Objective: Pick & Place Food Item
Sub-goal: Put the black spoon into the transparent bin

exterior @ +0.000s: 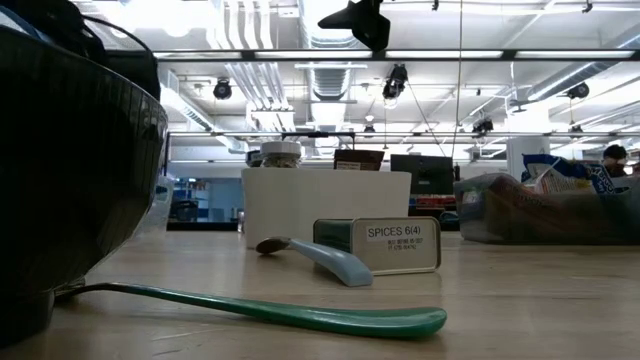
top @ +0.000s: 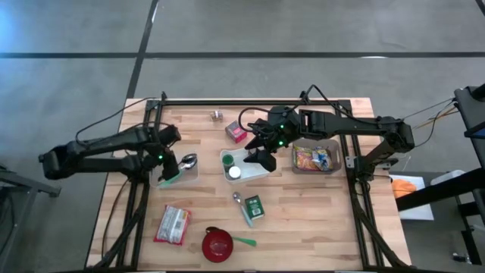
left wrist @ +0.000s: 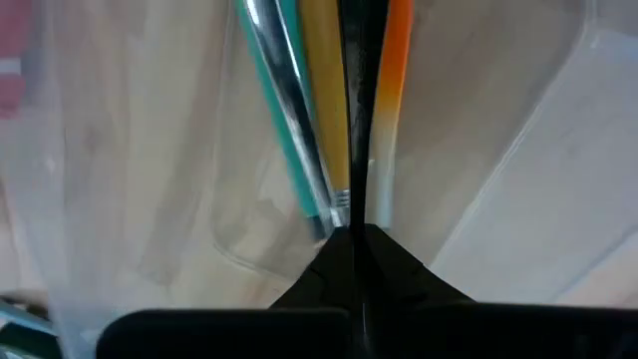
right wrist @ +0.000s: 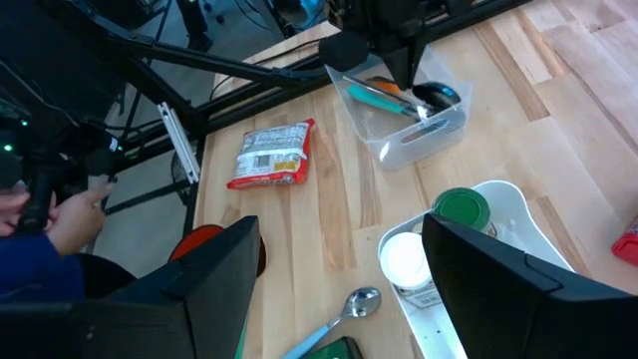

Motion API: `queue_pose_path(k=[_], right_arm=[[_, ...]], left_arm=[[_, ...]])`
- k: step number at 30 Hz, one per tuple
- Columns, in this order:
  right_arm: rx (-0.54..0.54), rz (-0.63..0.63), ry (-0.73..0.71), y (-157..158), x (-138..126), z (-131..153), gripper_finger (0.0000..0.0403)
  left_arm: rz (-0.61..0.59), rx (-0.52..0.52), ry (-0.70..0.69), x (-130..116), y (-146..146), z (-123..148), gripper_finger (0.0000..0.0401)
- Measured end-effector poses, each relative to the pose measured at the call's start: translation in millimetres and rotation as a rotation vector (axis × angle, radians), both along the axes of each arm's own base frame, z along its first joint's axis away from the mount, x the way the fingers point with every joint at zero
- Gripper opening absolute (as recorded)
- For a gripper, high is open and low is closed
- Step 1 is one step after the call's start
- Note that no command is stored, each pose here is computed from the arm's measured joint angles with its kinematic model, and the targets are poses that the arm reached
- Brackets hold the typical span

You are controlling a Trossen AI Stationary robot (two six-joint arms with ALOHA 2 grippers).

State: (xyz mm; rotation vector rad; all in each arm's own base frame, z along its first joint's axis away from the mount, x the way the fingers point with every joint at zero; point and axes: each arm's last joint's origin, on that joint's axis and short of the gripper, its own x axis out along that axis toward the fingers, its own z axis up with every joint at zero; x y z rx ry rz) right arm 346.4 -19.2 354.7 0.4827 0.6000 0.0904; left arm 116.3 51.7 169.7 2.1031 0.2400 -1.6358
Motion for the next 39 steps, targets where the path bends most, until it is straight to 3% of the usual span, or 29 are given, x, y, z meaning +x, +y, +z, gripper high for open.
queue_pose_path(k=[14, 28, 39], right_arm=[[0.0, 0.0, 0.0, 0.1, 0.0, 0.0, 0.0277], [0.0, 0.0, 0.0, 0.1, 0.0, 0.0, 0.0277], [0.0, 0.0, 0.0, 0.1, 0.0, 0.0, 0.0277]], left_arm=[[-0.023, -0.004, -0.067, 19.8, 8.8, -8.5, 0.0], [-0.091, -0.017, -0.03, 15.1, 6.2, -9.4, 0.0], [-0.048, -0.084, 0.03, 9.7, 2.6, -12.1, 0.0]])
